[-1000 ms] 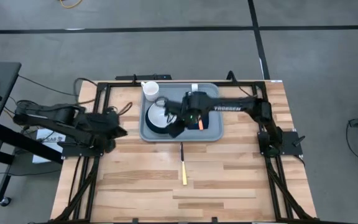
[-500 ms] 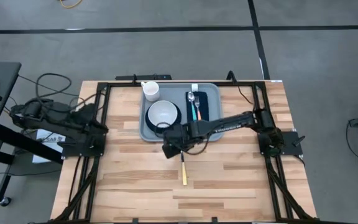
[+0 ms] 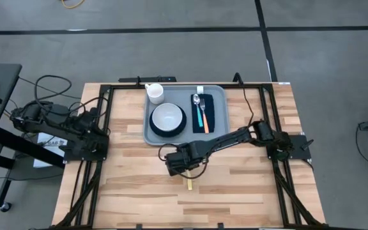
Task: Set up tray
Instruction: Put the yellow knife on the dark blue napkin to the right of the orange fork
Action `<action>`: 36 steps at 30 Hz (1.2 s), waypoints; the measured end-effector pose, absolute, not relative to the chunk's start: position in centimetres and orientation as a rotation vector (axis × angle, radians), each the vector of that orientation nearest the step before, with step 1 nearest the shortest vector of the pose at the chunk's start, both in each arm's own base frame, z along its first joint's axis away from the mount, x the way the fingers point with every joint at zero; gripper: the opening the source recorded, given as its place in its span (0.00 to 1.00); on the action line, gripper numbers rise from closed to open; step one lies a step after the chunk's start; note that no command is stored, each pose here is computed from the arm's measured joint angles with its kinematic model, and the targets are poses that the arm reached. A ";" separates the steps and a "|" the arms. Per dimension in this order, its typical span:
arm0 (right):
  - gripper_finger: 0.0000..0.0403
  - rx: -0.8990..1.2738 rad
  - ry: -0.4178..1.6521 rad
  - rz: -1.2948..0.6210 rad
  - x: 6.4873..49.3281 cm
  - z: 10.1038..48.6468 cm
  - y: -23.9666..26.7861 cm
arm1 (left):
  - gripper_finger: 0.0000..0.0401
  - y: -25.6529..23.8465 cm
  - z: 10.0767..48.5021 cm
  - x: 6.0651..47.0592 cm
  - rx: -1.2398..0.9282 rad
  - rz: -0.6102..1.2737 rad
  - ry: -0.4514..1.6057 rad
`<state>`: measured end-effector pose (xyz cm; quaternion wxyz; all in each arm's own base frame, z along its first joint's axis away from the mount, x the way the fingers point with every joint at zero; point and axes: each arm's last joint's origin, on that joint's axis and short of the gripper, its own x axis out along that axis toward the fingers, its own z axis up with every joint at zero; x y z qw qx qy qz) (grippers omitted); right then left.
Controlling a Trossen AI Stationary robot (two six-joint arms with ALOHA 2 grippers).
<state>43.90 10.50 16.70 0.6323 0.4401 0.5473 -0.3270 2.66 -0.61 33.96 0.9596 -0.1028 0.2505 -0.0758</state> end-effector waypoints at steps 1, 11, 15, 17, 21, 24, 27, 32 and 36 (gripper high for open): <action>0.33 1.005 1.251 -0.750 43.9 16.6 10.5 | 0.07 -0.6 34.0 2.7 -0.205 -0.159 0.509; 0.33 0.991 1.242 -0.764 43.9 16.5 10.5 | 0.07 -0.6 33.9 2.6 -0.193 -0.172 0.514; 0.33 0.989 1.246 -0.767 43.8 16.5 10.5 | 0.07 -0.7 33.9 2.6 -0.200 -0.199 0.518; 0.33 0.984 1.253 -0.774 43.7 16.5 10.5 | 0.07 -0.7 33.9 2.6 -0.204 -0.198 0.519; 0.33 0.977 1.265 -0.789 43.9 15.6 10.5 | 0.07 -0.7 33.9 2.6 -0.208 -0.197 0.519; 0.33 0.960 1.312 -0.821 43.8 13.9 10.7 | 0.07 -0.7 33.9 2.6 -0.209 -0.197 0.519; 0.33 1.013 1.335 -0.758 44.6 12.8 11.0 | 0.07 -0.7 33.9 2.6 -0.211 -0.196 0.520; 0.33 1.062 1.378 -0.704 45.2 11.1 11.6 | 0.07 -0.7 33.9 2.6 -0.211 -0.195 0.520; 0.32 1.051 1.374 -0.737 45.0 11.1 11.6 | 0.07 -0.8 33.9 2.7 -0.211 -0.194 0.524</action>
